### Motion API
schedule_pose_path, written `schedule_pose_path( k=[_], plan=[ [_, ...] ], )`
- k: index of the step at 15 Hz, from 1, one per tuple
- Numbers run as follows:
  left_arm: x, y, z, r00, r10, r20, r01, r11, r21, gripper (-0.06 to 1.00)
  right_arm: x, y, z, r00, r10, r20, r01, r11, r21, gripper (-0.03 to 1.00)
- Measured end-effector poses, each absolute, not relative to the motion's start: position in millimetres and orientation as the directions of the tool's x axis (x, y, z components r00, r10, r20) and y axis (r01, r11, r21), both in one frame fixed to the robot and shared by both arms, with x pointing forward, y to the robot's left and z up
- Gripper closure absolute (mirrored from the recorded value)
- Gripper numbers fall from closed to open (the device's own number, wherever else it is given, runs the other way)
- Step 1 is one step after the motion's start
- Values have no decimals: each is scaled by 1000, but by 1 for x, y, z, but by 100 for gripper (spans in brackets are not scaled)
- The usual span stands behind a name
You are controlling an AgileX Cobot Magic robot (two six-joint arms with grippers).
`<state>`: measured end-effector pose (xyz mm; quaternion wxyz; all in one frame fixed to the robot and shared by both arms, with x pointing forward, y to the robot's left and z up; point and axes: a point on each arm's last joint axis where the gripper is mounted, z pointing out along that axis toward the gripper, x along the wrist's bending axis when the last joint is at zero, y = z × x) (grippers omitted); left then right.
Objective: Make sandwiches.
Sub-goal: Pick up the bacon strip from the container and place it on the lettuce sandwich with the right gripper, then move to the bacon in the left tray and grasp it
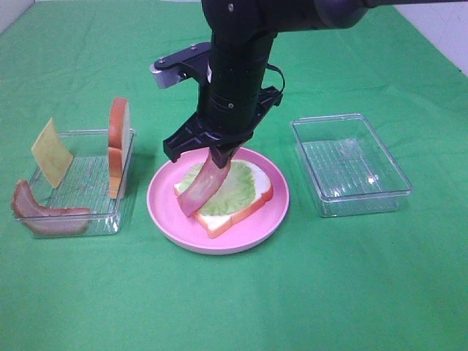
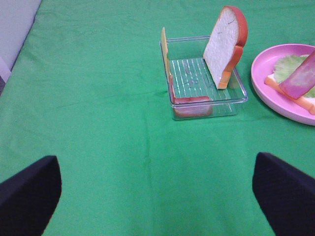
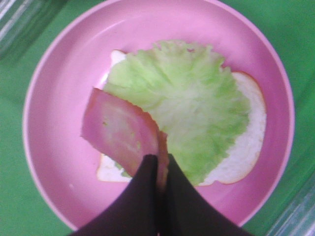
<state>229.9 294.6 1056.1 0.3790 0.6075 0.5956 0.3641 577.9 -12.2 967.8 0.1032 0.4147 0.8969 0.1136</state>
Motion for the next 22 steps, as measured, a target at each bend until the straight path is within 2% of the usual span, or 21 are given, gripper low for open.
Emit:
schedule_pose_path(
  k=[7, 8, 10, 11, 12, 13, 14, 17, 22],
  plan=[
    [230, 295, 1056, 25, 1000, -9, 448, -3, 894, -4, 583, -13, 947, -623, 771, -134, 729, 634, 256, 95],
    [230, 295, 1056, 25, 1000, -9, 448, -3, 894, -4, 584, -13, 946, -625, 768, -141, 727, 639, 253, 86],
    [230, 295, 1056, 25, 1000, -9, 448, -3, 894, -4, 584, -13, 944, -627, 766, -145, 726, 641, 248, 60],
    [230, 295, 1056, 25, 1000, -9, 448, -3, 894, -4, 585, -14, 944, -630, 760, -160, 719, 649, 248, 36],
    [230, 295, 1056, 25, 1000, -9, 448, -3, 894, -4, 586, -15, 944, -634, 752, -178, 711, 658, 248, 17],
    [230, 295, 1056, 25, 1000, -9, 448, -3, 894, -4, 587, -16, 944, -636, 747, -192, 706, 664, 247, 8],
    [230, 295, 1056, 25, 1000, -9, 448, -3, 894, -4, 588, -17, 946, -632, 747, -208, 706, 665, 244, 4],
    [230, 295, 1056, 25, 1000, -9, 448, -3, 894, -4, 590, -20, 964, -610, 755, -239, 722, 654, 223, 1],
    [230, 295, 1056, 25, 1000, -9, 448, -3, 894, -4, 582, -36, 1013, -578, 755, -310, 738, 645, 197, 0]
  ],
)
